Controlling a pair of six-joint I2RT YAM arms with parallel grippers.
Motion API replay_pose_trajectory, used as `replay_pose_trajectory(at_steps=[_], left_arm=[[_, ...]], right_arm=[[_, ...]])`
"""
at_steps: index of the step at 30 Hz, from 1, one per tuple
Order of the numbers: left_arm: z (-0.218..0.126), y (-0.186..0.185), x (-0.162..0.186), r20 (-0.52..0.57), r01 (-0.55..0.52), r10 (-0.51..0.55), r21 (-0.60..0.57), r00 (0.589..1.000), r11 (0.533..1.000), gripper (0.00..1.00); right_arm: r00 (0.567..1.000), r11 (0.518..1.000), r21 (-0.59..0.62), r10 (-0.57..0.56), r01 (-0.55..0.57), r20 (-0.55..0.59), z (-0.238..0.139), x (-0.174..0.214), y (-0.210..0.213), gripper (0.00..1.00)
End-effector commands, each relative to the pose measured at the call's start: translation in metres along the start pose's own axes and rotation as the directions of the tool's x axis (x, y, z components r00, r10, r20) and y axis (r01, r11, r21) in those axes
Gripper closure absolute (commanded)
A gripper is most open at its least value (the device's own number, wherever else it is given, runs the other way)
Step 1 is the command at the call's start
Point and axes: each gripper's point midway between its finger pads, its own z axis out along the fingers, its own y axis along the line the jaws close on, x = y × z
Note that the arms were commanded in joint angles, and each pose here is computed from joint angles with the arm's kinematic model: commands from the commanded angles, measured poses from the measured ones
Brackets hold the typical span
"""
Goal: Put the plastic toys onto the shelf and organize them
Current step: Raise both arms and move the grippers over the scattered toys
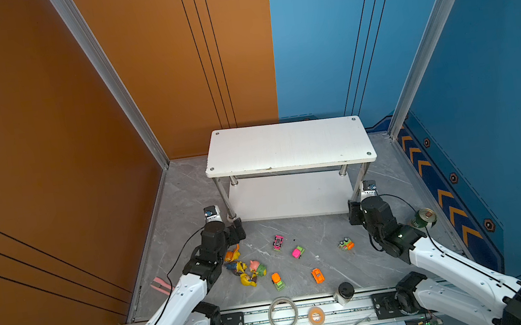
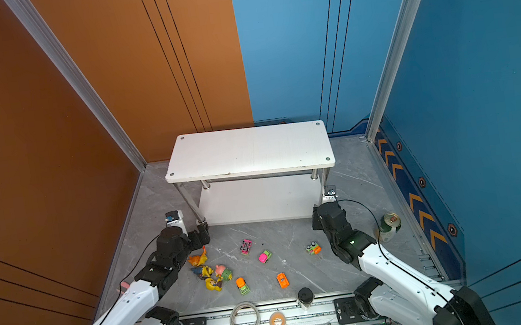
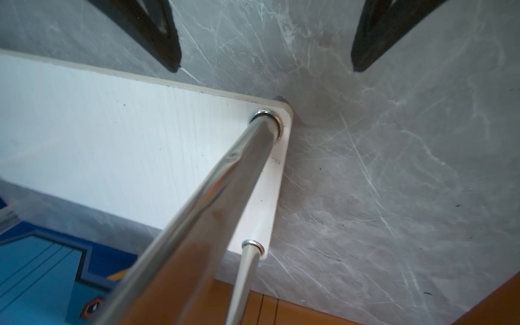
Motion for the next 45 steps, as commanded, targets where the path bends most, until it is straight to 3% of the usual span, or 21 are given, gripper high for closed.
replay_pose_trajectory(at_steps=[1, 9, 22, 29, 37, 42, 45], left_arm=[[0.012, -0.032, -0.031, 0.048, -0.040, 0.036, 0.088, 0.998, 0.995, 0.12], [0.055, -0.054, -0.072, 0.085, -0.092, 0.086, 0.076, 0.993, 0.993, 0.22], [0.104, -0.067, -0.103, 0.095, -0.069, 0.061, 0.084, 0.994, 0.994, 0.23], [0.099, -0.063, -0.119, 0.114, -0.055, 0.044, 0.094, 0.993, 0.994, 0.18], [0.059, -0.055, -0.096, 0.088, -0.058, 0.051, 0.082, 0.995, 0.995, 0.16], [0.032, -0.052, -0.061, 0.024, -0.131, 0.130, 0.042, 0.991, 0.990, 0.16], [0.018, -0.053, -0.042, -0.013, -0.168, 0.169, 0.040, 0.986, 0.985, 0.16]], right_arm=[[0.997, 0.997, -0.066, 0.047, -0.043, 0.066, 0.012, -0.034, 0.008, 0.53], [0.998, 0.996, -0.083, 0.038, -0.033, 0.055, 0.045, -0.058, 0.009, 0.55], [1.000, 0.986, -0.164, 0.021, -0.019, 0.012, 0.090, -0.071, 0.031, 0.53], [0.993, 0.984, -0.154, -0.102, 0.093, -0.054, 0.059, -0.047, 0.058, 0.44], [0.973, 0.983, -0.116, -0.162, 0.144, -0.164, -0.001, -0.002, 0.060, 0.38], [0.945, 0.987, -0.062, -0.158, 0.146, -0.286, -0.031, 0.033, 0.043, 0.22], [0.919, 0.982, -0.033, -0.183, 0.183, -0.349, -0.048, 0.053, 0.036, 0.06]])
